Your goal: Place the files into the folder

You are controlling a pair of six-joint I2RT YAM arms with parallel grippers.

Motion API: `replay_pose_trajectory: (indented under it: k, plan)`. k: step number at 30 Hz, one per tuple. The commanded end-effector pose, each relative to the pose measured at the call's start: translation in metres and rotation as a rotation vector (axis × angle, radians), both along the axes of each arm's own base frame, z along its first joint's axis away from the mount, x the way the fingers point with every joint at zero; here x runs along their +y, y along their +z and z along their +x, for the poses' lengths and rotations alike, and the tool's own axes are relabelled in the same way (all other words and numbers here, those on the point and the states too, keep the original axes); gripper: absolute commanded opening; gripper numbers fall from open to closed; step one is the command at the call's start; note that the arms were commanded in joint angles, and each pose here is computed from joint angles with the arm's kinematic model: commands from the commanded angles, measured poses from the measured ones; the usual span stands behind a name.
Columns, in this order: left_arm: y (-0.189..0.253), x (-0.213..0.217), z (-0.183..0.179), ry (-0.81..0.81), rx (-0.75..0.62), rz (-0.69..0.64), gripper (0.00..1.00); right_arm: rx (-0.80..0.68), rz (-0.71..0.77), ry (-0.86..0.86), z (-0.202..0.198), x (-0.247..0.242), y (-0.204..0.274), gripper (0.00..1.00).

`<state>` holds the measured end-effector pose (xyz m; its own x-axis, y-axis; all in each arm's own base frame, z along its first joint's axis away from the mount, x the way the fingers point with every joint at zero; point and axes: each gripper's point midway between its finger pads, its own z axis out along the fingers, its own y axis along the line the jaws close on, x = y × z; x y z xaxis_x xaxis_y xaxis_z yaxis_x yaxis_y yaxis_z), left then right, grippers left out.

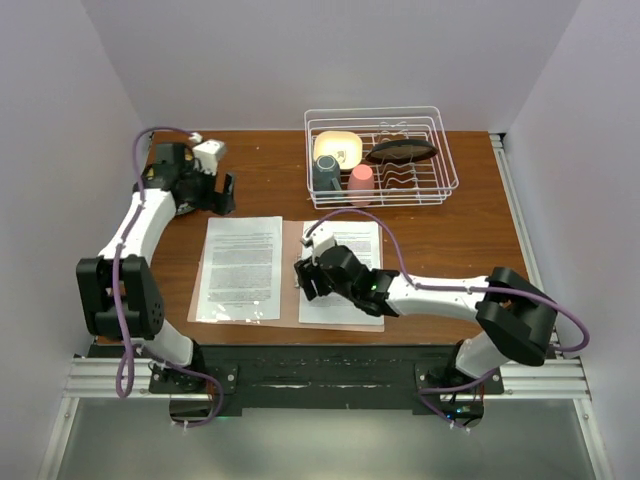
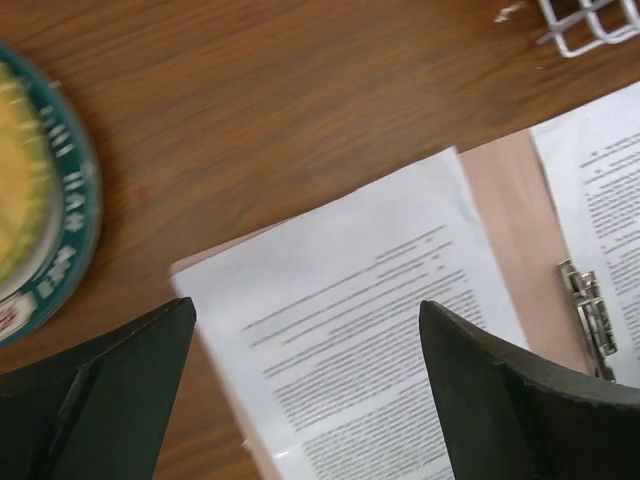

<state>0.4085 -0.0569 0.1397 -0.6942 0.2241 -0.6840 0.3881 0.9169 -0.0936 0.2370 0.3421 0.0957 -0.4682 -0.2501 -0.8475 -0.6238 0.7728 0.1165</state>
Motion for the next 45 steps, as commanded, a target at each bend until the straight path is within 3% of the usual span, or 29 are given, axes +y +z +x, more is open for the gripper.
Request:
replay_pose_trajectory:
  k: [1, 7, 11, 14, 15, 17, 21, 24, 29, 45]
  plan:
    - [-0.008, 0.032, -0.043, -0.064, 0.076, -0.026, 1.0, -0.03, -0.055, -0.006, 0.004, 0.015, -0.001, 0.69]
    - [-0.045, 0.031, -0.073, -0.169, 0.221, -0.171, 1.0, -0.088, -0.056, -0.018, 0.008, 0.037, 0.013, 0.7]
    - [-0.062, 0.026, -0.071, -0.212, 0.288, -0.281, 1.0, -0.212, -0.221, 0.103, -0.015, 0.065, 0.012, 0.71]
    - [-0.061, 0.022, -0.059, -0.227, 0.273, -0.323, 1.0, -0.276, -0.251, 0.194, -0.051, 0.082, 0.009, 0.8]
    - [-0.049, 0.015, -0.049, -0.256, 0.23, -0.353, 1.0, -0.267, -0.26, 0.212, -0.058, 0.08, 0.0, 0.89]
    - [-0.033, 0.004, -0.036, -0.297, 0.174, -0.372, 1.0, -0.257, -0.231, 0.259, -0.076, 0.086, -0.006, 0.94]
    - [-0.01, -0.028, 0.005, -0.37, 0.022, -0.253, 1.0, -0.295, -0.241, 0.313, -0.097, 0.099, -0.018, 0.99]
    - [-0.02, -0.049, 0.027, -0.38, -0.005, -0.165, 1.0, -0.313, -0.287, 0.342, -0.107, 0.11, -0.033, 0.99]
    - [-0.069, -0.045, 0.045, -0.322, 0.111, -0.111, 1.0, -0.351, -0.346, 0.376, -0.112, 0.122, -0.049, 0.99]
    - [-0.111, -0.034, -0.031, -0.345, 0.295, -0.045, 0.94, -0.383, -0.373, 0.358, -0.104, 0.137, -0.069, 0.99]
